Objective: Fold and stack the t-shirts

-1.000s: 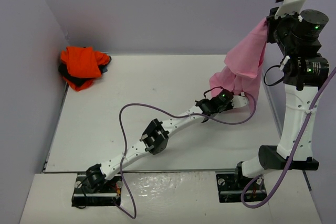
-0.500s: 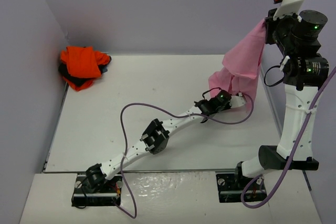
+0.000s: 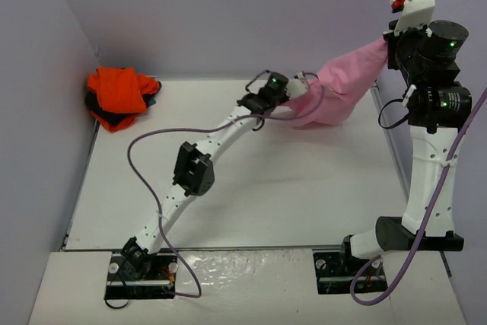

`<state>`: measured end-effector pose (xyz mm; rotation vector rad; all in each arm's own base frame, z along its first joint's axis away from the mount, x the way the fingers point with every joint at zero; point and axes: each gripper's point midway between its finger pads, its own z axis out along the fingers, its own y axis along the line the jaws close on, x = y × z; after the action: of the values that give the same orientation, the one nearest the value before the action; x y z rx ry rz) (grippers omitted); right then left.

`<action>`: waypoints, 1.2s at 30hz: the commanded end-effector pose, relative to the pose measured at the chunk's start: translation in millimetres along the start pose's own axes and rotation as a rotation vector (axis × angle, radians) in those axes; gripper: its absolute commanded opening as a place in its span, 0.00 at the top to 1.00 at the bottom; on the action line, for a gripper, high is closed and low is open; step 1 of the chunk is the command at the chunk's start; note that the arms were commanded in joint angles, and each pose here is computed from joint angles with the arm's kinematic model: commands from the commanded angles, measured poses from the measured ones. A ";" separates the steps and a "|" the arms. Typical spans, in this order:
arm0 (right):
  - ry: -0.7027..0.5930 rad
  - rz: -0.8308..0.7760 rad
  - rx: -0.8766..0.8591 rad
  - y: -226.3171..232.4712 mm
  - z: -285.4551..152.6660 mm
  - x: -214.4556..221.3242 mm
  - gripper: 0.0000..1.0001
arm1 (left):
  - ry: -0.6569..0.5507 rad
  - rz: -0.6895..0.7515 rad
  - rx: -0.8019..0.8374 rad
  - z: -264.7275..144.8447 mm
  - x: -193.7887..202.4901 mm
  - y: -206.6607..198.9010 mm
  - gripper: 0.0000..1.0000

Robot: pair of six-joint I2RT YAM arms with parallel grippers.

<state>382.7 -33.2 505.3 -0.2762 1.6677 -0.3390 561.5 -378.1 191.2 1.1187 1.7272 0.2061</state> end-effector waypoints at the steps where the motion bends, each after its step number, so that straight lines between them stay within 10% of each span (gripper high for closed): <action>1: -0.120 -0.040 0.089 -19.4 -8.8 -30.4 1.00 | -0.113 -0.048 -0.271 -131.8 -43.0 165.8 1.00; 18: -0.076 -0.093 -0.236 55.2 -34.6 24.9 1.00 | -0.161 -0.156 -0.479 -391.6 -16.1 259.8 1.00; 36: -0.425 -0.033 -0.358 50.4 -160.4 -92.1 1.00 | -0.380 -0.228 -0.587 -611.9 8.9 248.0 1.00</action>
<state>242.6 47.6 570.0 -0.5836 1.3596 -0.0489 235.1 -27.2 603.0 0.5153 1.3646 0.3310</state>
